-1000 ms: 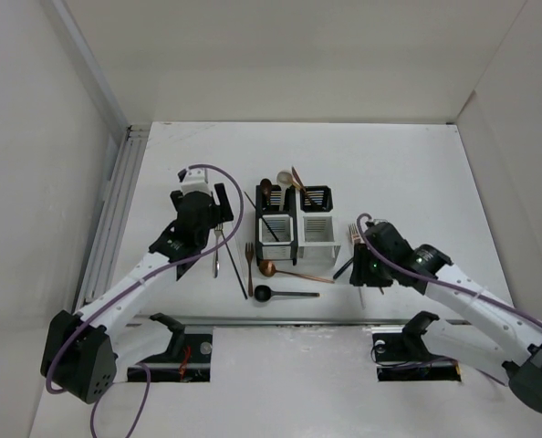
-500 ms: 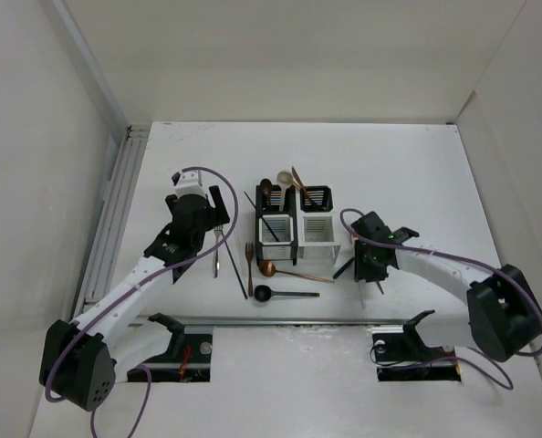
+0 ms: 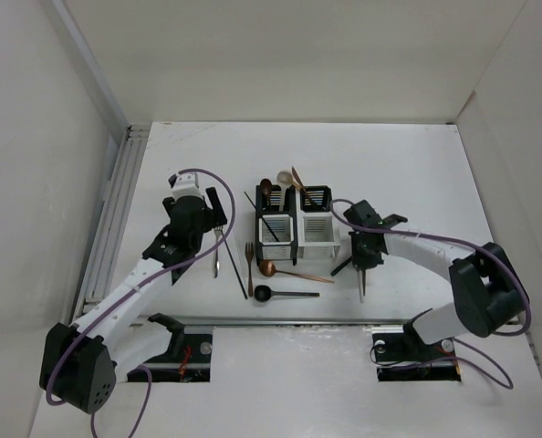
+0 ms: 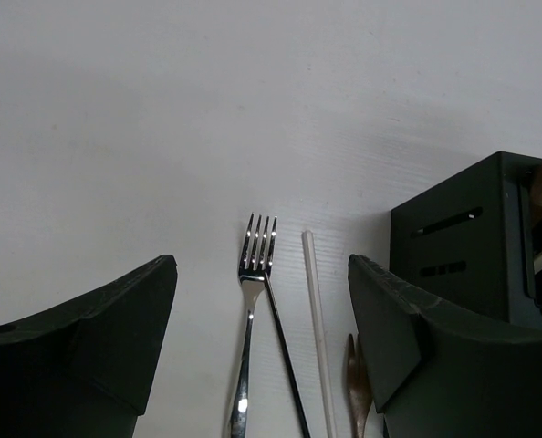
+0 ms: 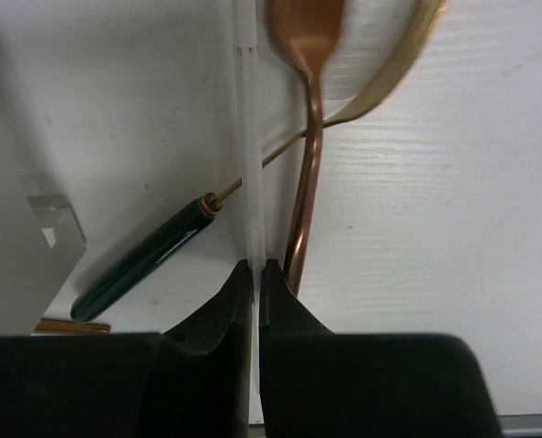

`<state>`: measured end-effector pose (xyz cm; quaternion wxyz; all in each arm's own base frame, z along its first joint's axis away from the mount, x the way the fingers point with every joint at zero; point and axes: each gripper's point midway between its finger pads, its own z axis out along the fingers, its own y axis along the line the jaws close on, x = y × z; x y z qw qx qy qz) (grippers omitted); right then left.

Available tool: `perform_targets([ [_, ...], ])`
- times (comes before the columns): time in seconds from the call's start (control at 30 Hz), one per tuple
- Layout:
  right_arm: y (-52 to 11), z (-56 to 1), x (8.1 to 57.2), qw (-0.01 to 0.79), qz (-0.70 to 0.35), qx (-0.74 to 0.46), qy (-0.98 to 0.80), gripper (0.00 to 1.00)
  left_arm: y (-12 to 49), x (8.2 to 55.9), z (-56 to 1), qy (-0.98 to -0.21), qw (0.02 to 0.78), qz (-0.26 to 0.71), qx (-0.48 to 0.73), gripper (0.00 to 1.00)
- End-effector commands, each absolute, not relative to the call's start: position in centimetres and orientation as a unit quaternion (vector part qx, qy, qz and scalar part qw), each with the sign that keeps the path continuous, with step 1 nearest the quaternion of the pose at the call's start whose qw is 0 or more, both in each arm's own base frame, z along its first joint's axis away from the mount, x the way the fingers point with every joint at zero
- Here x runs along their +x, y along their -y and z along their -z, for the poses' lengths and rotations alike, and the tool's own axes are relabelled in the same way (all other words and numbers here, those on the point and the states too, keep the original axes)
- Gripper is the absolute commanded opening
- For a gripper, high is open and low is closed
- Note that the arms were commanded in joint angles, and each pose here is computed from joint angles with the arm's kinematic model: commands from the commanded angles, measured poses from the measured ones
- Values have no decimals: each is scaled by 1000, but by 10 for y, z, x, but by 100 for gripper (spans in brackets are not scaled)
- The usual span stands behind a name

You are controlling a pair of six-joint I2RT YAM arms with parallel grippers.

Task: Sort the eating utensils into containers

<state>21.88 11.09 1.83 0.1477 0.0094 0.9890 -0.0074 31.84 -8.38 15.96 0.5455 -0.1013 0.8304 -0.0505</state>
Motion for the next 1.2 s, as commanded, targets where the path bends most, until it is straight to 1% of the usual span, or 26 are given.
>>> perform_targets([
  [0.0, -107, -46, 233, 202, 36, 6, -979, 0, 81, 320, -170, -817, 562, 60, -114, 73],
  [0.07, -110, -82, 241, 244, 38, 11, -969, 0, 81, 319, -166, -820, 559, 58, -113, 73],
  [0.1, -105, -99, 247, 273, 59, 17, -960, 0, 81, 319, -165, -820, 559, 58, -113, 73],
  [0.13, -116, -128, 256, 309, 49, 10, -950, 0, 81, 319, -165, -820, 559, 58, -113, 73],
  [0.23, -121, -192, 269, 405, 40, 18, -913, 0, 81, 320, -167, -817, 562, 60, -114, 73],
  [0.27, -135, -217, 273, 442, 16, 6, -897, 0, 81, 320, -167, -817, 562, 60, -114, 73],
  [0.3, -147, -247, 282, 496, -18, -3, -868, 0, 81, 321, -169, -815, 565, 59, -111, 73],
  [0.37, -174, -278, 286, 550, -70, -34, -832, 0, 78, 322, -166, -817, 562, 55, -114, 73],
  [0.4, -193, -309, 296, 599, -117, -32, -791, 0, 78, 322, -166, -817, 562, 55, -114, 73],
  [0.5, -242, -344, 304, 666, -163, -133, -716, 0, 78, 321, -164, -820, 559, 52, -113, 73],
  [0.67, -320, -347, 308, 685, -215, -264, -645, 0, 74, 321, -169, -819, 560, 41, -114, 73],
  [0.77, -350, -336, 306, 683, -231, -300, -625, 0, 74, 321, -169, -820, 561, 39, -111, 73],
  [0.93, -373, -310, 304, 657, -254, -323, -632, 0, 69, 320, -170, -818, 562, 33, -117, 73],
  [1.17, -382, -250, 297, 605, -266, -332, -673, 0, 69, 320, -170, -818, 562, 33, -117, 73],
])
